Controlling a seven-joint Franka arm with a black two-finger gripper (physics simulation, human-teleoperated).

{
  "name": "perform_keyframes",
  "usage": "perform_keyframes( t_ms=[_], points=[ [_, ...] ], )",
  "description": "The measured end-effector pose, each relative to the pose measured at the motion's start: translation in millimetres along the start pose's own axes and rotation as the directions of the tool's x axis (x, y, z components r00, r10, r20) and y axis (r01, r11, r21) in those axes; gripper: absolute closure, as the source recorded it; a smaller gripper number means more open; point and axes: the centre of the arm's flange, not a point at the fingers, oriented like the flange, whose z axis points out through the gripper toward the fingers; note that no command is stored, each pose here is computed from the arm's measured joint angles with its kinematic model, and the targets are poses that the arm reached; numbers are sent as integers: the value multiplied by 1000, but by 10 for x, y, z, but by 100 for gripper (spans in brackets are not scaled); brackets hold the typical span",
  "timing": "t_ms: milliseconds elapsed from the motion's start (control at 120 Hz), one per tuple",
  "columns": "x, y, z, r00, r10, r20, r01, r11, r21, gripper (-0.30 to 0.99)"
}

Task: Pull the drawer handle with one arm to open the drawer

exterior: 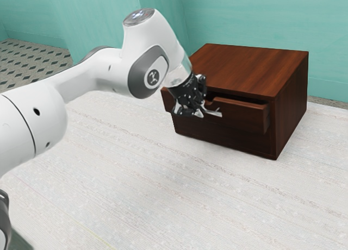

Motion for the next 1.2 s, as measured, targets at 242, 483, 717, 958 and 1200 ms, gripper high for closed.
perform_keyframes(
  t_ms=[242,483,717,958,1200],
  points=[
    [-21,-108,-118,1000,-1,6,1,1000,22,77],
    [-18,-292,-176,1000,-7,14,6,999,53,78],
    [-24,-460,-266,1000,-9,21,8,998,69,79],
    [-33,-697,-375,999,-13,32,10,996,84,79],
    [-44,-863,-425,999,-16,39,12,996,93,79]
  ],
)
